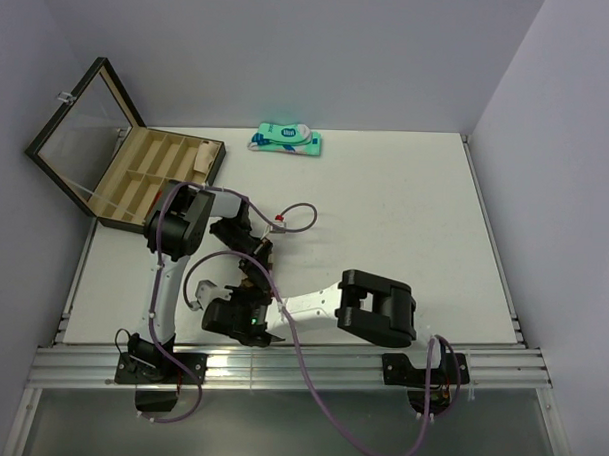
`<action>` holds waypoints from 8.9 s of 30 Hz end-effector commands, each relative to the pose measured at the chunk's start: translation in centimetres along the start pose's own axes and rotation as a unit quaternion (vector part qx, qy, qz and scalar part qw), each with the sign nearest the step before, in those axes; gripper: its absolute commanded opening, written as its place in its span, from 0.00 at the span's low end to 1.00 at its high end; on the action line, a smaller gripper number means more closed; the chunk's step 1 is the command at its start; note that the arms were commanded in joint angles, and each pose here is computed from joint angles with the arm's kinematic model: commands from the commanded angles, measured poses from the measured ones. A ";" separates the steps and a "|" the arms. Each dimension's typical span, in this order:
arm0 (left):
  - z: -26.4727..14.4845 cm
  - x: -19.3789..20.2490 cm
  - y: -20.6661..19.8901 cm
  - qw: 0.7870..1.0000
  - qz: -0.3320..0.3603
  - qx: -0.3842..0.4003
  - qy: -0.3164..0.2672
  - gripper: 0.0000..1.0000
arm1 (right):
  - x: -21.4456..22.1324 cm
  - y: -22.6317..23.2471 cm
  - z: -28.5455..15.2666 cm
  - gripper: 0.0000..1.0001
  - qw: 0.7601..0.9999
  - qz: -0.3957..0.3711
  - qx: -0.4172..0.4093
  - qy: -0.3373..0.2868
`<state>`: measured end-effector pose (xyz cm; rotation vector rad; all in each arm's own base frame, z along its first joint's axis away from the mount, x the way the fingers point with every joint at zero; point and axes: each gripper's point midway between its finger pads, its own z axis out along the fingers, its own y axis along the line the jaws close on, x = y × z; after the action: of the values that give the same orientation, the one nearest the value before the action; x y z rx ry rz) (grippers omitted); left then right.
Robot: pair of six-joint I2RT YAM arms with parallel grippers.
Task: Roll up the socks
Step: Roll the sock at the center of the board.
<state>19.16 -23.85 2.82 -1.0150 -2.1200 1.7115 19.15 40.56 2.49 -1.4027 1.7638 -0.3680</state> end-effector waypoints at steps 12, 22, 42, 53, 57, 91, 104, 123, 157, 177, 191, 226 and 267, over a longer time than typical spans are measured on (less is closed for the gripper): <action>-0.8 0.4 0.5 0.996 0.052 -0.060 0.044 0.31 | 5.1 -0.2 1.7 0.07 0.996 -0.038 -0.014 0.082; -1.9 -2.3 0.6 0.990 0.085 -0.114 0.018 0.37 | 5.4 0.5 1.2 0.05 0.994 -0.035 -0.047 0.096; -7.0 -6.8 1.4 0.958 0.115 -0.261 -0.040 0.37 | 4.8 0.7 -0.3 0.04 0.989 -0.014 -0.100 0.105; -15.3 -11.6 0.1 0.903 0.128 -0.367 -0.183 0.34 | 3.4 1.0 -2.7 0.04 0.966 0.038 -0.227 0.117; -18.2 -13.0 -2.1 0.894 0.129 -0.366 -0.224 0.34 | 3.7 0.4 -2.7 0.03 0.949 0.070 -0.276 0.134; -8.8 -4.1 -6.9 0.742 0.426 -0.513 -0.075 0.44 | 2.2 -2.3 3.3 0.24 0.681 0.361 -0.622 0.140; -2.8 -2.6 -4.5 0.655 0.533 -0.534 -0.032 0.54 | 2.9 -1.7 4.2 0.30 0.653 0.394 -0.626 0.161; -0.6 -2.5 -2.7 0.636 0.579 -0.511 -0.013 0.60 | 3.9 -1.9 5.0 0.31 0.643 0.417 -0.620 0.167; 3.2 1.6 0.0 0.746 0.490 -0.443 0.085 0.01 | 3.2 -3.9 5.2 0.36 0.667 0.448 -0.575 0.155; 1.9 0.6 -1.3 0.832 0.403 -0.379 0.040 0.00 | 2.6 -13.7 6.5 0.53 0.709 0.575 -0.405 0.058; 0.3 -1.2 -1.4 0.891 0.322 -0.321 0.006 0.00 | 7.4 -18.8 5.7 0.53 0.704 0.666 -0.242 0.041; -4.9 -1.1 -0.8 0.994 0.085 -0.055 -0.036 0.00 | 2.0 -13.6 -5.4 0.55 0.906 0.372 -0.122 -0.158; -4.8 2.0 1.4 0.997 -0.012 -0.078 0.028 0.00 | -1.7 -4.8 -0.4 0.67 0.980 0.159 -0.077 -0.097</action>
<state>21.38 -19.91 3.61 -0.9665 -2.2457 1.5871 21.15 39.16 5.95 -1.2350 1.8727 0.0487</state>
